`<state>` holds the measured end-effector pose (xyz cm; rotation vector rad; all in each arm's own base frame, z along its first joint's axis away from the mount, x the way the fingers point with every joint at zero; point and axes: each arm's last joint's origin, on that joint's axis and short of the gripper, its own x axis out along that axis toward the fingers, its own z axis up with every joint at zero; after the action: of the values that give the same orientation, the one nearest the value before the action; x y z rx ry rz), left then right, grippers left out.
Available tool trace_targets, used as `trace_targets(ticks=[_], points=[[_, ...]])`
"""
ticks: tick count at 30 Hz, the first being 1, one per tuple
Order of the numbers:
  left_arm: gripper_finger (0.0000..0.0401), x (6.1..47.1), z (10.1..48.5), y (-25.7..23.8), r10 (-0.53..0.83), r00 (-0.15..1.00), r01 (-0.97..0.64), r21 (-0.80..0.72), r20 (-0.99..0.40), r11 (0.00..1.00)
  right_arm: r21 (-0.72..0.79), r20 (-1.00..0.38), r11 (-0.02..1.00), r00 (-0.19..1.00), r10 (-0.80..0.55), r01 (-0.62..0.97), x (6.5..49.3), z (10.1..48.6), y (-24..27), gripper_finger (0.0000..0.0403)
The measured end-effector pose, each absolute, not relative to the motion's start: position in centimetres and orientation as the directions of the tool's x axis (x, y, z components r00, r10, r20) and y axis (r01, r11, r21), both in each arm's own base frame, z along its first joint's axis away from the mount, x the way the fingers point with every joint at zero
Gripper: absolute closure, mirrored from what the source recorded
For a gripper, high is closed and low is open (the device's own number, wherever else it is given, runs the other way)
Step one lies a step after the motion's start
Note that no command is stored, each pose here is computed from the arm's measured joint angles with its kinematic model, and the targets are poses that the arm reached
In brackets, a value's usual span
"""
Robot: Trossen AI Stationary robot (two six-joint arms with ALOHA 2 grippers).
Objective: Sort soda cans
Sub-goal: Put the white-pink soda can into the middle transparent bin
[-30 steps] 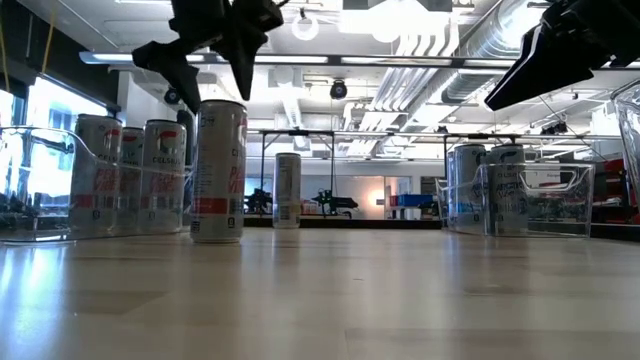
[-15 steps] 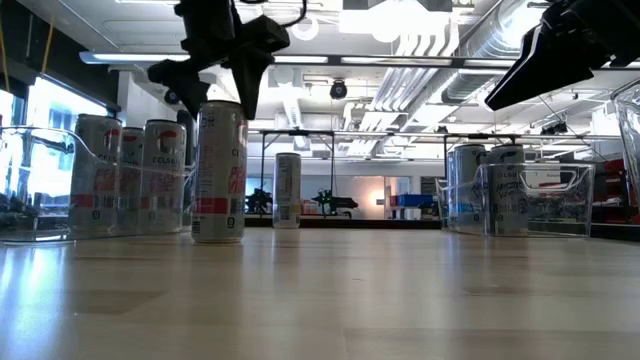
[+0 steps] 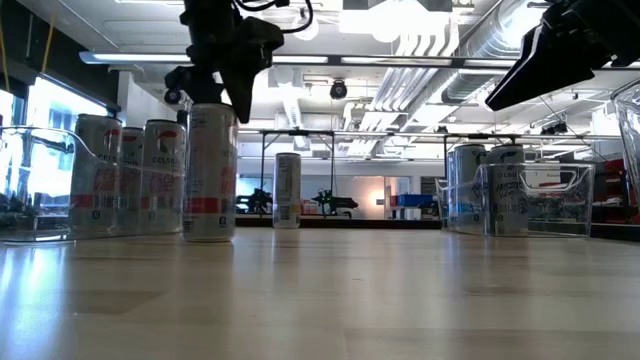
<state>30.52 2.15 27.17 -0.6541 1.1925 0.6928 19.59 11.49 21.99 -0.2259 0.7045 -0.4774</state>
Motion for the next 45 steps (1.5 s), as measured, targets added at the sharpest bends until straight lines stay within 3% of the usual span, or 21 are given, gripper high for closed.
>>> trace_targets(ticks=[3, 9, 15, 24, 34, 39, 43, 45], points=[[0.0181, 30.5, 27.2, 2.1, 0.127, 0.218, -0.772, -0.091, -0.968, 0.629, -0.354, -0.567, 0.870, 0.661, -0.492, 0.344, 19.6, 22.0, 11.5, 0.0243], [0.0132, 30.4, 27.1, 2.4, 0.123, 0.208, -0.790, -0.093, -0.970, 0.606, -0.354, -0.567, 0.870, 0.661, -0.492, 0.344, 19.6, 22.0, 11.5, 0.0243], [0.0090, 30.3, 27.1, 2.7, 0.027, 0.214, -0.800, -0.159, -0.976, 0.578, -0.353, -0.567, 0.870, 0.661, -0.492, 0.344, 19.6, 22.0, 11.5, 0.0243], [0.0086, 29.3, 26.9, 1.8, 0.061, 0.095, -0.848, -0.049, -0.994, 0.527, -0.353, -0.567, 0.870, 0.661, -0.492, 0.344, 19.6, 22.0, 11.5, 0.0243], [0.0110, 29.4, 26.8, 1.7, 0.019, 0.089, -0.847, -0.066, -0.996, 0.528, -0.353, -0.567, 0.870, 0.661, -0.492, 0.344, 19.6, 22.0, 11.5, 0.0243], [0.0154, 29.5, 26.8, 1.6, -0.012, 0.098, -0.775, -0.084, -0.995, 0.626, -0.353, -0.567, 0.870, 0.661, -0.492, 0.344, 19.6, 22.0, 11.5, 0.0243], [0.0156, 29.6, 27.1, 1.5, -0.061, 0.105, -0.649, -0.115, -0.993, 0.752, -0.353, -0.567, 0.870, 0.661, -0.492, 0.344, 19.6, 22.0, 11.5, 0.0243], [0.0156, 29.6, 27.6, 1.3, -0.098, 0.108, -0.513, -0.140, -0.989, 0.847, -0.353, -0.567, 0.870, 0.661, -0.492, 0.344, 19.6, 22.0, 11.5, 0.0243]])
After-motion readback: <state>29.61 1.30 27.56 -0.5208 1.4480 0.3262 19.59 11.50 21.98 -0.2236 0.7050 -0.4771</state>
